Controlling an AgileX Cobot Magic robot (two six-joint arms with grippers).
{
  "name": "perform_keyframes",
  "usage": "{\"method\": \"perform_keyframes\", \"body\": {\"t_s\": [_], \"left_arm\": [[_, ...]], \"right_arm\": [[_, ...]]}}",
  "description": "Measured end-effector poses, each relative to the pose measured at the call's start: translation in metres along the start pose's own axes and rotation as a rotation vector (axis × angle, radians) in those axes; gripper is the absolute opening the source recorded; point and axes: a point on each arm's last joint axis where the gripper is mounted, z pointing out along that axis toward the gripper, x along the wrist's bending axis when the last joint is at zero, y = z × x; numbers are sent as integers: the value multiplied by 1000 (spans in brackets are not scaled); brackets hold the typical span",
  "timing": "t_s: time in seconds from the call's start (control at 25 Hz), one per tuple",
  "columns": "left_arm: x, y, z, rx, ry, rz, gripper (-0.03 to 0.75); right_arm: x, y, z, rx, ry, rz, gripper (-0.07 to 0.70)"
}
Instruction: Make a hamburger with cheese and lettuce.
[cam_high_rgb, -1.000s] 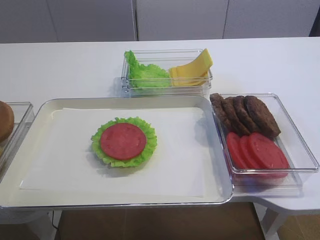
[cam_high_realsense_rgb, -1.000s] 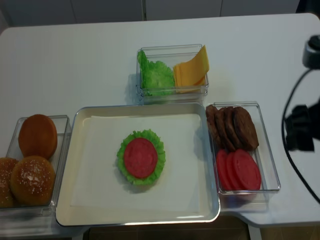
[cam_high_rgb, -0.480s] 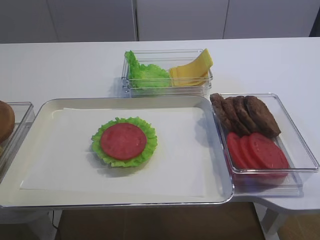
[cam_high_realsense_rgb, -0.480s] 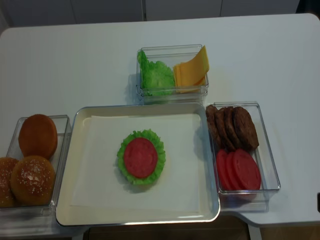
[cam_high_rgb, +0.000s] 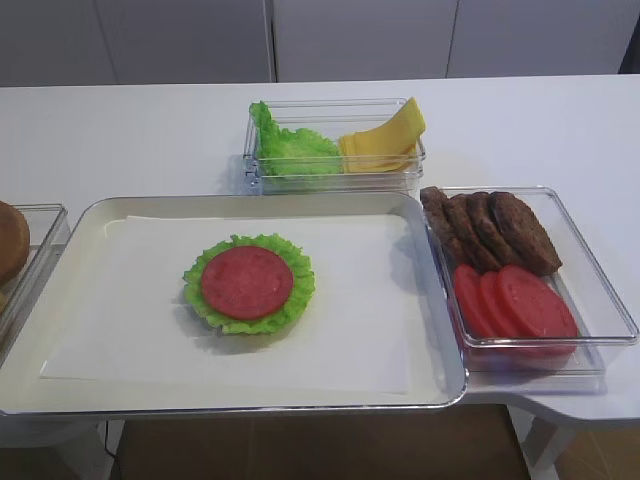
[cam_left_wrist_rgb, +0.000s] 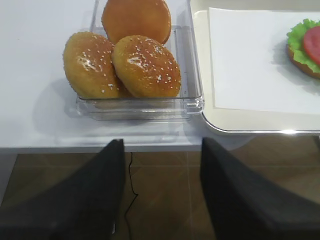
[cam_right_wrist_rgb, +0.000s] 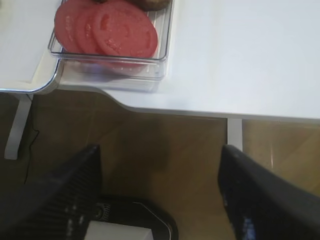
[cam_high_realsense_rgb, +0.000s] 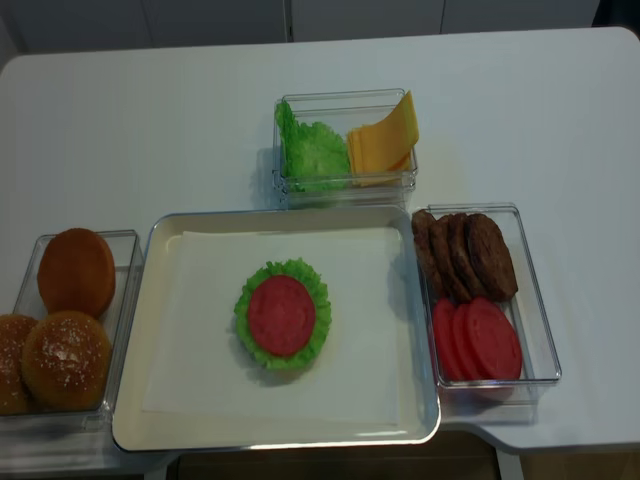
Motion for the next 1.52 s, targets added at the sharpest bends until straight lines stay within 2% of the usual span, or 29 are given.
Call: {"method": "perform_keyframes", "body": {"t_s": [0.32, 0.52, 0.64, 0.92, 1.32, 1.52], "left_arm": [[0, 0, 0, 0, 0, 0, 362], [0, 0, 0, 0, 0, 0, 362], [0, 0, 0, 0, 0, 0, 362], [0, 0, 0, 0, 0, 0, 362], [0, 0, 0, 0, 0, 0, 362], [0, 0, 0, 0, 0, 0, 362]], "right_arm": [[-2, -27, 6, -46, 7, -18, 541], [-2, -33, 2, -89, 11, -82, 541], [-2, -32, 5, -97, 10, -98, 541], [-4, -28, 10, -159, -1, -106, 541], [-6, -28, 15, -168, -19, -110, 541], [-6, -31, 11, -203, -18, -113, 541]]}}
